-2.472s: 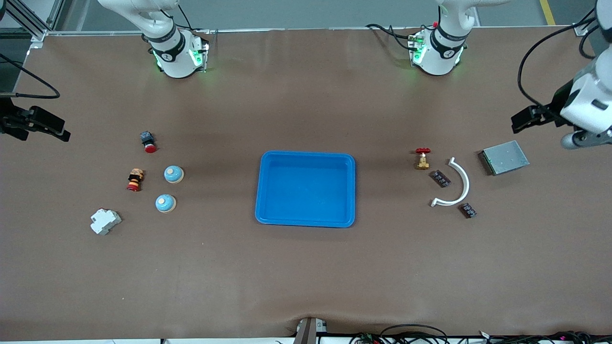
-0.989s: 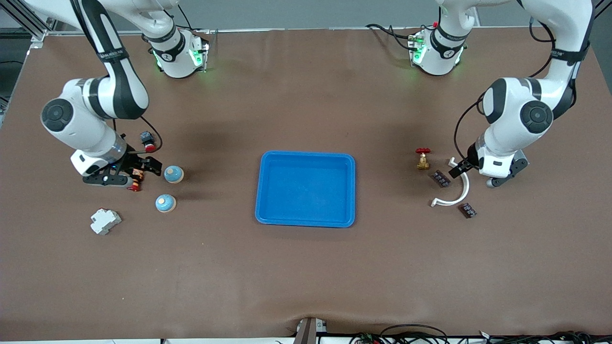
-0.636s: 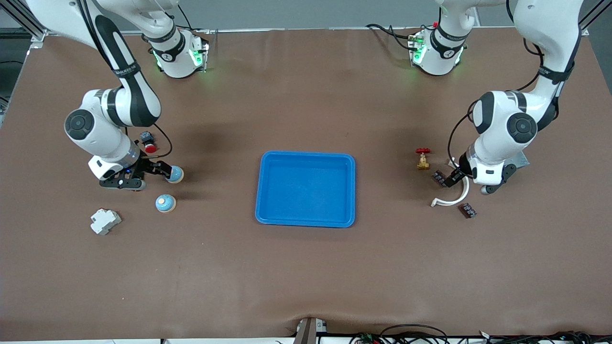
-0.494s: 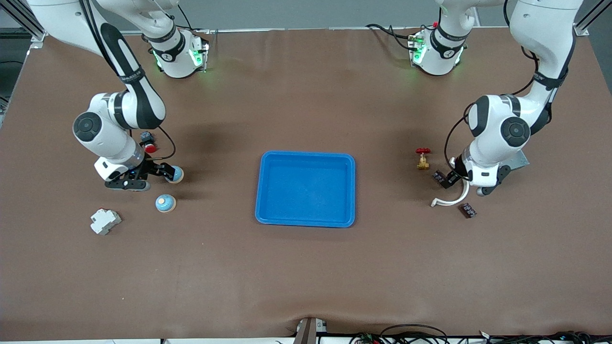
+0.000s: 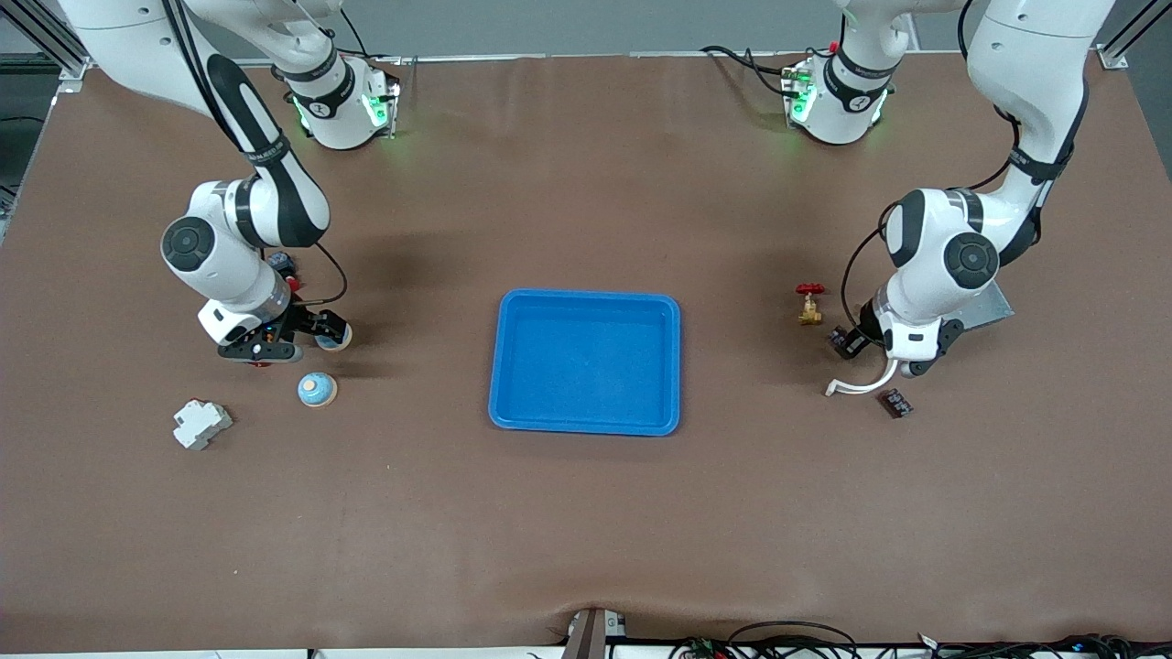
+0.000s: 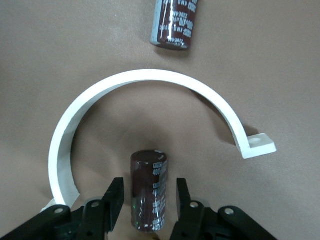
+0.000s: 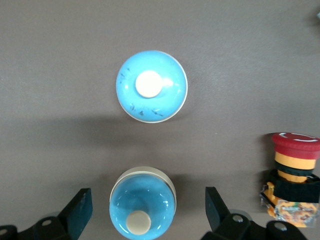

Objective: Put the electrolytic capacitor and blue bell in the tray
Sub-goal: 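Grasp the blue bell with the right gripper while the left gripper grasps the capacitor, then carry the bell and capacitor with both grippers and lower them into the tray, then open both grippers to release the bell and capacitor in the tray, then move the left gripper to the second capacitor while the right gripper reaches the bell, then grasp the second capacitor with the left gripper while the right gripper grasps the bell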

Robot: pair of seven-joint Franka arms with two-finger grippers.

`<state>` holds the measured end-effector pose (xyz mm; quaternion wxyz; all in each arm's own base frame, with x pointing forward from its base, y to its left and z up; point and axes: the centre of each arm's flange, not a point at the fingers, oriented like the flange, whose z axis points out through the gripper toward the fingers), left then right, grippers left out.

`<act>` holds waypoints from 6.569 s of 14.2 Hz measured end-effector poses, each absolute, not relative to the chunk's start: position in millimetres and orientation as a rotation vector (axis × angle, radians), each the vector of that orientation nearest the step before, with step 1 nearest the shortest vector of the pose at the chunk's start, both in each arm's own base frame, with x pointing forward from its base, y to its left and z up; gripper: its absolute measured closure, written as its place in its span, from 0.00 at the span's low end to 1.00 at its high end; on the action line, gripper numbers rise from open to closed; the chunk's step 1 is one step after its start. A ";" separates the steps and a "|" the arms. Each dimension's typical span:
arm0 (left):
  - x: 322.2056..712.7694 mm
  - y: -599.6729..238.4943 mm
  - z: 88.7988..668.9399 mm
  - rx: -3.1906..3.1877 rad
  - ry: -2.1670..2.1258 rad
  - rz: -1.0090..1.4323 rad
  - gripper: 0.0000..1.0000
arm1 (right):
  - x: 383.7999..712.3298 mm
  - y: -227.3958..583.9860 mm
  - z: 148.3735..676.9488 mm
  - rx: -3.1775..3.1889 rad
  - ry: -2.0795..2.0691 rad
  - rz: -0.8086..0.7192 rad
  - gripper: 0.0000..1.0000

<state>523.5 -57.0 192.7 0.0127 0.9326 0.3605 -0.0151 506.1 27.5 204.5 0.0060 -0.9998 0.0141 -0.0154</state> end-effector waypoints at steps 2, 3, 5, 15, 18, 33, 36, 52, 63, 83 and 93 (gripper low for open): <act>522.4 -57.5 184.7 2.906 1.123 -0.054 0.58 | 504.3 28.7 197.2 -3.130 0.040 -0.043 0.00; 522.2 -57.7 182.1 2.905 1.123 -0.056 0.58 | 503.6 28.7 194.5 -3.130 0.040 -0.039 0.00; 524.2 -57.9 183.1 2.902 1.122 -0.045 0.70 | 502.8 28.8 192.0 -3.131 0.040 -0.032 0.00; 550.3 -147.1 282.1 2.805 1.246 -0.019 0.70 | 496.1 30.9 183.2 -3.132 0.030 -0.020 0.37; 540.8 -213.1 288.3 2.733 1.337 -0.038 0.70 | 499.3 52.8 191.5 -3.133 0.021 0.025 0.37; 519.6 -420.8 209.9 2.504 1.734 -0.172 0.70 | 519.8 337.8 284.7 -3.046 0.543 -0.027 0.37; 521.9 -418.6 203.9 2.504 1.744 -0.175 0.67 | 528.7 370.5 263.6 -3.033 0.607 -0.023 0.37; 597.9 -288.3 342.9 2.799 1.549 0.015 0.00 | 520.9 432.3 191.8 -3.024 0.685 -0.008 0.37; 633.0 -134.2 311.0 2.906 1.622 -0.045 0.00 | 547.9 441.3 250.2 -3.156 0.528 0.114 0.00; 641.2 -6.1 194.9 2.861 1.564 -0.033 0.00 | 629.6 58.3 332.3 -3.156 -0.071 -0.004 0.00; 638.2 -10.0 180.6 2.903 1.484 -0.011 0.65 | 608.6 30.8 244.4 -3.163 -0.102 -0.151 0.00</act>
